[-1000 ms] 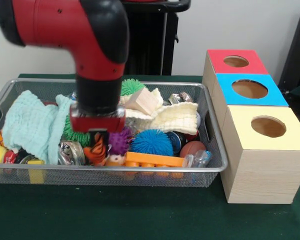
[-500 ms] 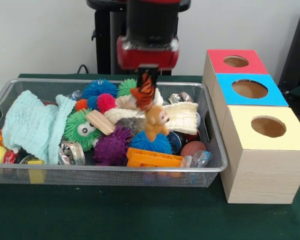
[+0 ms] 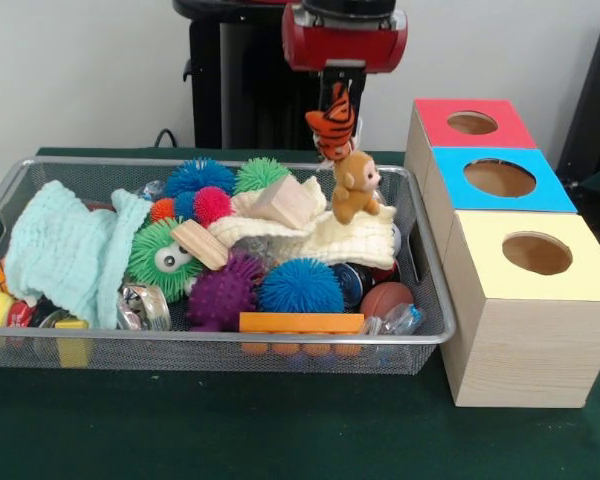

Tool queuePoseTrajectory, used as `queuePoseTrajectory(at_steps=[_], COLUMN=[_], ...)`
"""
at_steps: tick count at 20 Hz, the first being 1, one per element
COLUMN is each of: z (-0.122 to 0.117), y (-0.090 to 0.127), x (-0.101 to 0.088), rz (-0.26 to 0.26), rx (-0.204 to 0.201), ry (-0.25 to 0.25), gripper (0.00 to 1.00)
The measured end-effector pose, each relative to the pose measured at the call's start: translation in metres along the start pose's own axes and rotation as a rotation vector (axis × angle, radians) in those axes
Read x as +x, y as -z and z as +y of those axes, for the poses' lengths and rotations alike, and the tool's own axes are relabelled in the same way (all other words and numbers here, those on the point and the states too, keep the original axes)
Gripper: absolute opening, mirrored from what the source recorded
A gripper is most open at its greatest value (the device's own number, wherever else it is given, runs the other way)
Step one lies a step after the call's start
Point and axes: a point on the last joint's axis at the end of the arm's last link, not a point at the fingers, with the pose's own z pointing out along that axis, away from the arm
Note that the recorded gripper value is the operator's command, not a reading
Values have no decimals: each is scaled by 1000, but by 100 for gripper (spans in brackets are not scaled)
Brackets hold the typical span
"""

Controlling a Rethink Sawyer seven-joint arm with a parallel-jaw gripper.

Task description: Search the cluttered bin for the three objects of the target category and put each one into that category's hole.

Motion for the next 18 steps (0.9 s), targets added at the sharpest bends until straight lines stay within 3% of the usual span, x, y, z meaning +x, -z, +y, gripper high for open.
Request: queuePoseTrajectory(at_steps=[10, 18], z=[4, 28], y=[3, 2], x=[51, 91], rz=[83, 152], rx=[-20, -35], ry=[-85, -129], gripper=[0, 0])
